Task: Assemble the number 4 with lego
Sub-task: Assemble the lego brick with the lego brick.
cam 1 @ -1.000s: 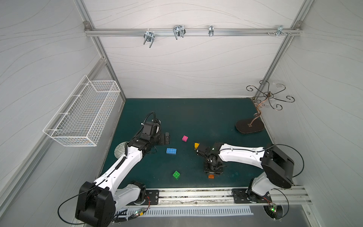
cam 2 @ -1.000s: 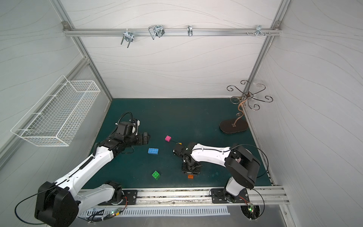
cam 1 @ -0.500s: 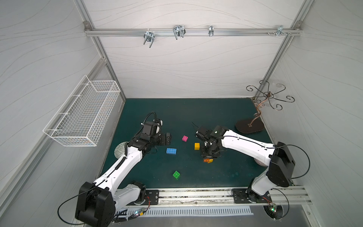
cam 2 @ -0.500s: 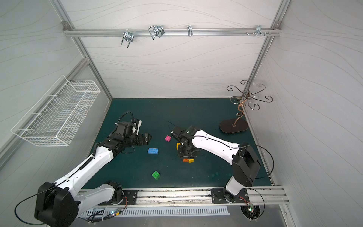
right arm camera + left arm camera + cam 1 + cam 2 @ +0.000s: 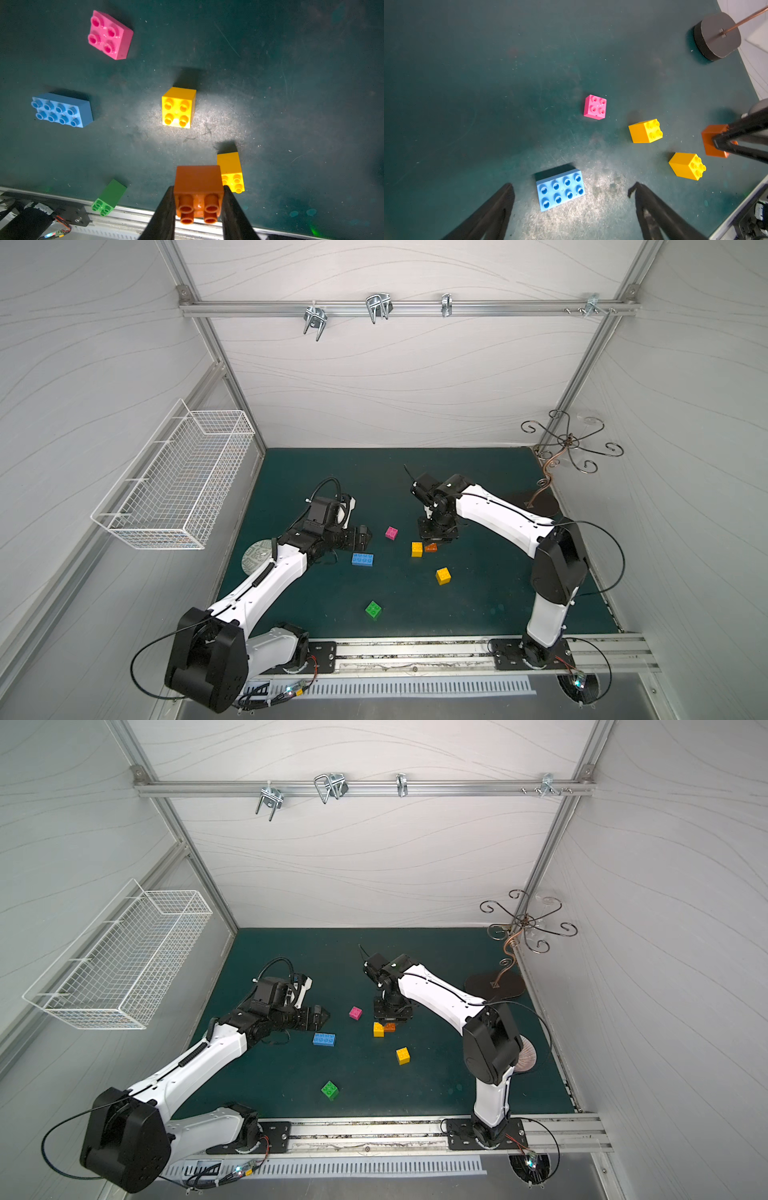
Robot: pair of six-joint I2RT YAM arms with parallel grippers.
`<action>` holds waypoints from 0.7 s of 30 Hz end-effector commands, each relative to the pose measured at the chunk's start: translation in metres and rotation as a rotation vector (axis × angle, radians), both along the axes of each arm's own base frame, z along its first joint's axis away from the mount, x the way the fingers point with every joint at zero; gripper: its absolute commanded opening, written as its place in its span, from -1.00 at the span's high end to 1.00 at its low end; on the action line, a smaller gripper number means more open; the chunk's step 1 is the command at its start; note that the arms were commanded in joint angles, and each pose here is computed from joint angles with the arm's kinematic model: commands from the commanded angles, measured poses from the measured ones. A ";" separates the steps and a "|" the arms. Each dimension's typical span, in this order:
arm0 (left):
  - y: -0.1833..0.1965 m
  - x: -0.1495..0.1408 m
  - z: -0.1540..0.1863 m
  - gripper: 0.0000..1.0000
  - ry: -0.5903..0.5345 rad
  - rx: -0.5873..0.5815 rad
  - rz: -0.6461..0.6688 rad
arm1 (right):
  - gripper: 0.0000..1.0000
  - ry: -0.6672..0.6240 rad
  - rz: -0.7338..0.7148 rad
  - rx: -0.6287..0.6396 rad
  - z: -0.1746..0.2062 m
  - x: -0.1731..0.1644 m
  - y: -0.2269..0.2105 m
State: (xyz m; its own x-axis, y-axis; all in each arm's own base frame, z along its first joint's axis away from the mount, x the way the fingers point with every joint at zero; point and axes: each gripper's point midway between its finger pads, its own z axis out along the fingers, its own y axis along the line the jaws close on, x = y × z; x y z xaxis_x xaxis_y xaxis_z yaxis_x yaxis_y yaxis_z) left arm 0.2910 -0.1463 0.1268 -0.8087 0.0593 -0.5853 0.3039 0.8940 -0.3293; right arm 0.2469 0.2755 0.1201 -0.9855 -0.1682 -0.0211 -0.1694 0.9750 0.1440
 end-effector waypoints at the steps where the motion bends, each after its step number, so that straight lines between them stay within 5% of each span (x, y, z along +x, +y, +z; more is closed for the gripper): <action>1: -0.014 0.014 0.024 -0.84 -0.087 -0.037 -0.056 | 0.60 0.033 0.025 -0.018 -0.004 0.001 0.000; 21: -0.017 0.009 0.021 -0.82 -0.095 -0.037 -0.065 | 0.62 0.035 -0.029 -0.060 -0.027 0.024 0.013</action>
